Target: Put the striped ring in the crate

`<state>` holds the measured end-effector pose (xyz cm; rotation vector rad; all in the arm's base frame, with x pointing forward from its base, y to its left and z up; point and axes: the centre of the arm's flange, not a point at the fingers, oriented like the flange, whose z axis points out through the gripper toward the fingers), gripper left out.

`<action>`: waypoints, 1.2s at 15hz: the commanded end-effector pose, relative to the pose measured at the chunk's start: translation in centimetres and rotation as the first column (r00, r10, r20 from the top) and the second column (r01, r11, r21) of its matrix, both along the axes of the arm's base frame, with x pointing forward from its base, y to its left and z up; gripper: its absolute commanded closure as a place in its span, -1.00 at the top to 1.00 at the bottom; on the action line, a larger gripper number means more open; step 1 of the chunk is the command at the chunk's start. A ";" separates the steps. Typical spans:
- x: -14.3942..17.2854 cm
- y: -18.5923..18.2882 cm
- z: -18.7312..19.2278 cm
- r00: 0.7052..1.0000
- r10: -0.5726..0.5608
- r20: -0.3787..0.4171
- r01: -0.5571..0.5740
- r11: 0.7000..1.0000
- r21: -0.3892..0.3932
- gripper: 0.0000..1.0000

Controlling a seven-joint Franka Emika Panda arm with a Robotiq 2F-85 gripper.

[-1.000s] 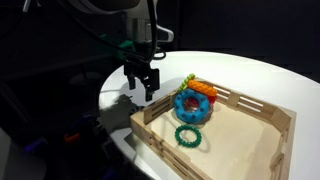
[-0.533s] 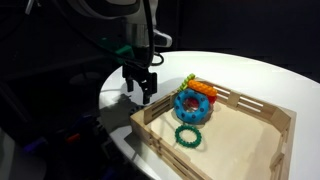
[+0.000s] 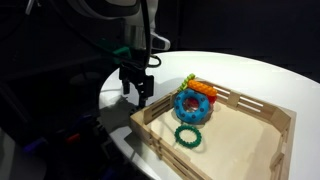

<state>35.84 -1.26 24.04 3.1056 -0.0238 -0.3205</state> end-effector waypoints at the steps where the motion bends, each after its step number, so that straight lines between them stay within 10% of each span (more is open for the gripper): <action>1: -0.9 -0.3 0.1 0.999 -0.015 -0.033 0.015 1.000 -0.004 1.00; 12: -0.9 -0.3 -1.4 0.999 -0.006 -0.049 0.005 1.000 -0.006 1.00; 13: -0.9 -0.3 -1.4 0.999 -0.007 -0.047 0.007 1.000 -0.006 0.93; 14: -0.9 -0.3 -1.3 0.999 -0.009 -0.045 0.009 1.000 -0.004 0.46; 18: -0.7 -0.4 -0.5 1.000 -0.012 -0.024 0.012 1.000 -0.002 0.10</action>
